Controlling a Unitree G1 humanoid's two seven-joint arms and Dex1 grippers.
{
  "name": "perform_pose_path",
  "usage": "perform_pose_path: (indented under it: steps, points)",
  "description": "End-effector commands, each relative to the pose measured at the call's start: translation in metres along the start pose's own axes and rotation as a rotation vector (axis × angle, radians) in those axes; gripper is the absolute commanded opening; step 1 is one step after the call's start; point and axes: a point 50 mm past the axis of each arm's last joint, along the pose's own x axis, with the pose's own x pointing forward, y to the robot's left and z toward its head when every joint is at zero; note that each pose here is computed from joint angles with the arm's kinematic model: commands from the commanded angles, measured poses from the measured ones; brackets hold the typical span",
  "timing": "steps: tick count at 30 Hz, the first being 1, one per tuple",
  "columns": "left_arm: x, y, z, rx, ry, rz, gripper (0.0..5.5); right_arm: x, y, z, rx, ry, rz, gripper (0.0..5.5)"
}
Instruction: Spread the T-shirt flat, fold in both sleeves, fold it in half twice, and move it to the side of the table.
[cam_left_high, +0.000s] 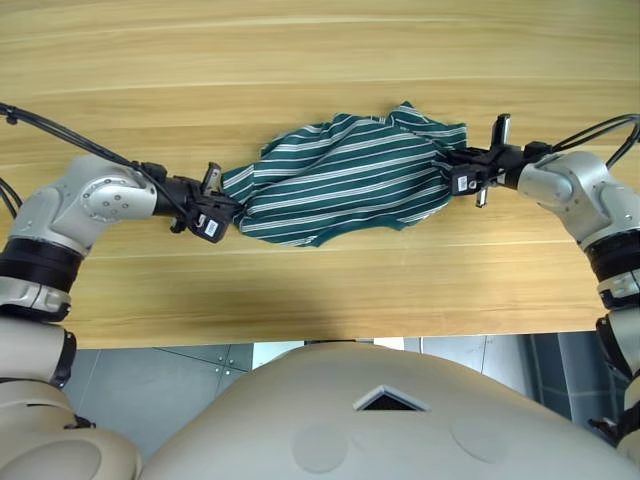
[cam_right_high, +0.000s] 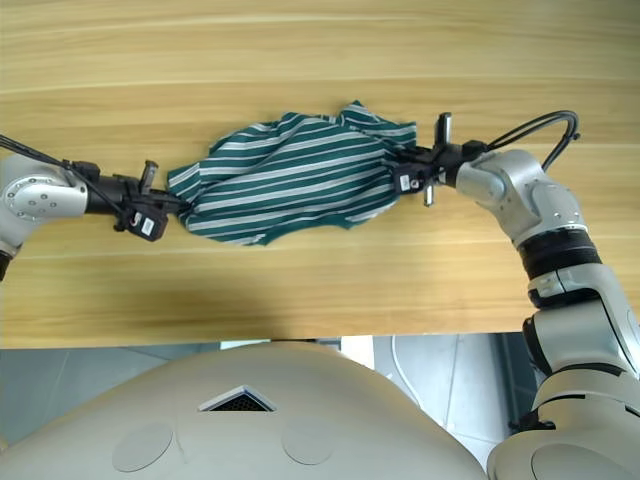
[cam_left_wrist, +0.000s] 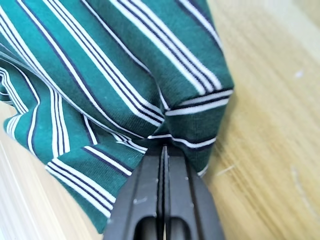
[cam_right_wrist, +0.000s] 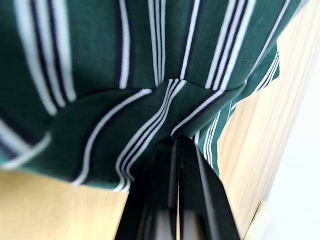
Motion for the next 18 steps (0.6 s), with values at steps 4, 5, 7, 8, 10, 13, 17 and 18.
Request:
perform_pose_path:
  steps: [4,5,7,8,10,13,17,18]
  points:
    - [0.003,-0.005,-0.008,-0.017,0.042,-0.002,0.00,-0.013,0.025,0.014,0.036,-0.096,0.139,0.01]
    - [0.003,-0.005,-0.008,-0.015,0.046,-0.002,0.00,-0.015,0.025,0.013,0.039,-0.091,0.145,0.01]
    - [0.002,-0.004,-0.009,-0.012,0.055,-0.002,0.00,-0.017,0.027,0.012,0.043,-0.086,0.154,0.01]
    - [0.001,-0.003,-0.010,-0.011,0.066,-0.005,0.00,-0.018,0.027,0.013,0.045,-0.087,0.158,0.01]
    - [-0.001,-0.004,-0.014,-0.011,0.093,-0.010,0.00,-0.019,0.028,0.014,0.049,-0.095,0.159,0.01]
    - [-0.005,-0.012,-0.017,-0.034,0.108,-0.036,0.00,-0.023,0.026,0.010,0.055,-0.074,0.148,0.01]
    - [-0.011,-0.024,-0.013,-0.083,0.079,-0.073,0.00,-0.032,0.018,0.004,0.067,-0.058,0.099,0.01]
    - [-0.014,-0.023,-0.013,-0.098,0.079,-0.061,0.00,-0.034,0.014,0.007,0.089,-0.087,0.068,0.01]
